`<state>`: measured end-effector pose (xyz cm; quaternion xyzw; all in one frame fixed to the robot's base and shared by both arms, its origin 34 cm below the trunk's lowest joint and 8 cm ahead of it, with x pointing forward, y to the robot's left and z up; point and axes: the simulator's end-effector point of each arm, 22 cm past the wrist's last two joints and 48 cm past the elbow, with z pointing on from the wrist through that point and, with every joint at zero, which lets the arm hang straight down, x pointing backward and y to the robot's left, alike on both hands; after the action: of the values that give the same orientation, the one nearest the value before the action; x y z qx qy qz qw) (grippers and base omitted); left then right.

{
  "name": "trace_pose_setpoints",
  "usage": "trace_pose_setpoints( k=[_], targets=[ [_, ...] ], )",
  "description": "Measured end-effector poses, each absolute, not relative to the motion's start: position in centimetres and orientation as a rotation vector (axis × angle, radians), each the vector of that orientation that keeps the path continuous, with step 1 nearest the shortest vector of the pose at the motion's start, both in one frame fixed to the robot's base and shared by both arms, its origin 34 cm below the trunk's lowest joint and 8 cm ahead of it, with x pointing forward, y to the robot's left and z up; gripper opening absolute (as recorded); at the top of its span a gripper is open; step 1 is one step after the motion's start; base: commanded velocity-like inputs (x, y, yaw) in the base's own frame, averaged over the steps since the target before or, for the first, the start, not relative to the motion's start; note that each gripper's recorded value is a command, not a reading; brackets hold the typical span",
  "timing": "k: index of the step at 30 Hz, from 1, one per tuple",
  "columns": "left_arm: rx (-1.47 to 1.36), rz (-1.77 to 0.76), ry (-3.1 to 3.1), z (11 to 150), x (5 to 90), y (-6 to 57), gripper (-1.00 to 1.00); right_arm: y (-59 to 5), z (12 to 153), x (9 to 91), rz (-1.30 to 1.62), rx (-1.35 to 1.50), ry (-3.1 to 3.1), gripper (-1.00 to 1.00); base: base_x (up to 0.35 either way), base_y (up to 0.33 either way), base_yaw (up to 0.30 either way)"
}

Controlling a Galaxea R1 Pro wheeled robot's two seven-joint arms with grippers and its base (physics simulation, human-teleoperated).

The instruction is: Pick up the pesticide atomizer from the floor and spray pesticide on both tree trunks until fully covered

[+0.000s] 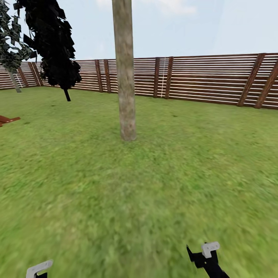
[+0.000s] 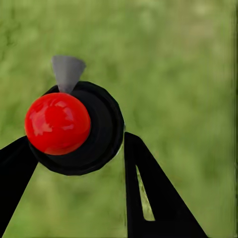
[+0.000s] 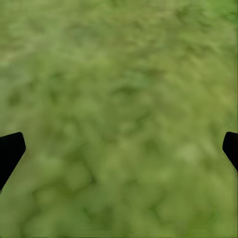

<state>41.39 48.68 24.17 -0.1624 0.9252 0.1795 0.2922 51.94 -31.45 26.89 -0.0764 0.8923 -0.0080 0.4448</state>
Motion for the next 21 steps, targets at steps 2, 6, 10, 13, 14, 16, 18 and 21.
trace_pose_setpoints(
  k=[2,6,10,13,14,16,18,21],
  targets=[
    [-0.432,0.478,2.466,24.17,41.39,48.68,-1.00,-31.45,26.90,51.95,-0.020,-0.189,2.211,1.00,0.341,0.000,0.000],
    [-0.433,0.478,2.465,24.17,41.41,48.68,-1.00,-31.45,26.88,51.93,-0.020,-0.189,2.212,1.00,0.341,0.000,0.000],
    [-0.433,0.478,2.465,24.17,41.41,48.68,-1.00,-31.44,26.87,51.91,-0.020,-0.189,2.212,1.00,0.341,0.000,0.000],
    [-0.433,0.478,2.466,24.17,41.39,48.68,-1.00,-31.44,26.87,51.91,-0.019,-0.189,2.212,1.00,0.341,0.000,0.000],
    [-0.432,0.478,2.466,24.17,41.39,48.68,-1.00,-31.44,26.87,51.91,-0.019,-0.189,2.212,1.00,0.341,0.000,0.000],
    [-0.432,0.478,2.466,24.17,41.39,48.68,-1.00,-31.44,26.87,51.91,-0.019,-0.189,2.212,1.00,0.341,0.000,0.000],
    [-0.432,0.478,2.466,24.17,41.39,48.68,-1.00,-31.44,26.87,51.91,-0.020,-0.189,2.212,1.00,0.341,0.000,0.000],
    [-0.432,0.478,2.466,24.17,41.39,48.68,-1.00,-31.44,26.87,51.91,-0.019,-0.189,2.212,1.00,0.341,0.000,0.000]
  ],
)
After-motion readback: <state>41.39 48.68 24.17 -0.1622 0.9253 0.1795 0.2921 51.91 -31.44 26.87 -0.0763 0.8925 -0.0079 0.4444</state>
